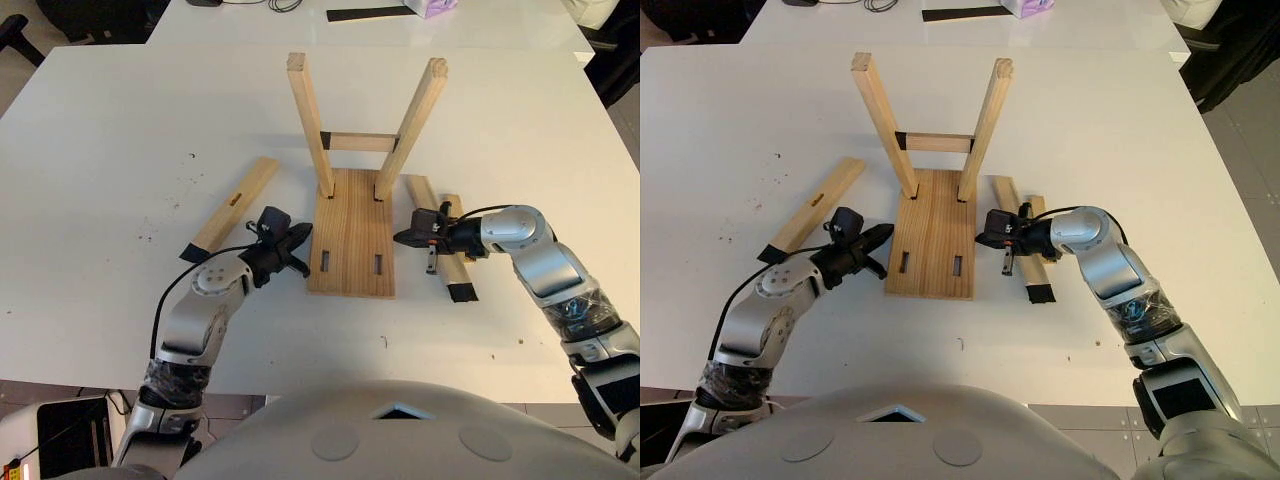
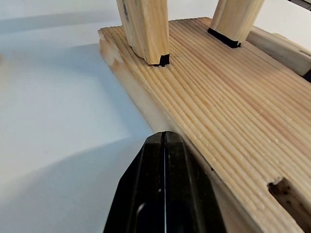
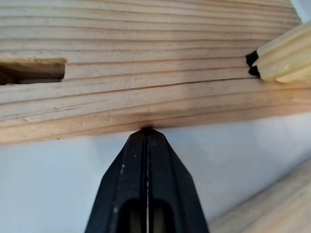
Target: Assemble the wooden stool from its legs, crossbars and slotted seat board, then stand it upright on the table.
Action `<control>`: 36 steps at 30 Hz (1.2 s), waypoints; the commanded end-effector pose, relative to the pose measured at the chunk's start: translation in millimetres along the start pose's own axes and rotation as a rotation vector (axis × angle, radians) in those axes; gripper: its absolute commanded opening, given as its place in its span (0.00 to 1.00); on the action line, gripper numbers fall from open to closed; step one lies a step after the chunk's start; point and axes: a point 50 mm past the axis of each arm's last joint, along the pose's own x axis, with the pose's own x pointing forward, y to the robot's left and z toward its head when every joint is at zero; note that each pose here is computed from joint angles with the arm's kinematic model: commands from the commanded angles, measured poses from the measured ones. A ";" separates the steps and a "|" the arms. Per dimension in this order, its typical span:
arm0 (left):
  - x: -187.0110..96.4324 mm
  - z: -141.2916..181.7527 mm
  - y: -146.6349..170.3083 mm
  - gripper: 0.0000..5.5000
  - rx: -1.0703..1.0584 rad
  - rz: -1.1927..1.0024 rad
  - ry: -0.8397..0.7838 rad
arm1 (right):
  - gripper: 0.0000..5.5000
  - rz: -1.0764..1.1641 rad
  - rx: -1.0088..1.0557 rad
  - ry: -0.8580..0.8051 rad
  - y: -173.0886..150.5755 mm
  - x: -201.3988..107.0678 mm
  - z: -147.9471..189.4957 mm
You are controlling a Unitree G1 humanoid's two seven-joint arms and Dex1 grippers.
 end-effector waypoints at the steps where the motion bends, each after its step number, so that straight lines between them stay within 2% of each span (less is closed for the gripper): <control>1: 8.0 -7.3 4.6 0.00 -0.005 -0.025 0.043 | 0.00 0.001 0.030 -0.020 3.7 15.1 0.3; 14: -6.9 -8.9 2.8 0.00 -0.027 -0.002 0.027 | 0.00 -0.164 0.116 -0.070 -3.9 8.1 -2.9; 18: -16.7 6.0 18.5 0.00 0.009 0.081 -0.024 | 0.00 -0.296 0.151 -0.108 -10.8 -23.3 -0.9; 21: -36.1 25.2 36.6 0.00 0.044 0.186 -0.095 | 0.00 -0.407 0.206 -0.150 -15.5 -54.9 0.1; 24: -56.4 48.5 38.3 0.00 0.069 0.224 -0.202 | 0.00 -0.596 0.335 -0.185 -16.6 -78.3 -7.5; 27: -61.2 74.9 21.7 0.00 0.044 0.178 -0.355 | 0.07 -0.773 0.499 -0.162 -7.1 -86.3 -27.4; 31: -54.4 99.9 -4.9 0.00 -0.033 0.105 -0.525 | 0.17 -0.898 0.630 -0.104 16.1 -76.4 -39.7; 36: -57.9 101.2 -11.2 0.00 -0.092 0.155 -0.572 | 0.30 -0.862 0.774 -0.087 33.3 -65.2 -36.8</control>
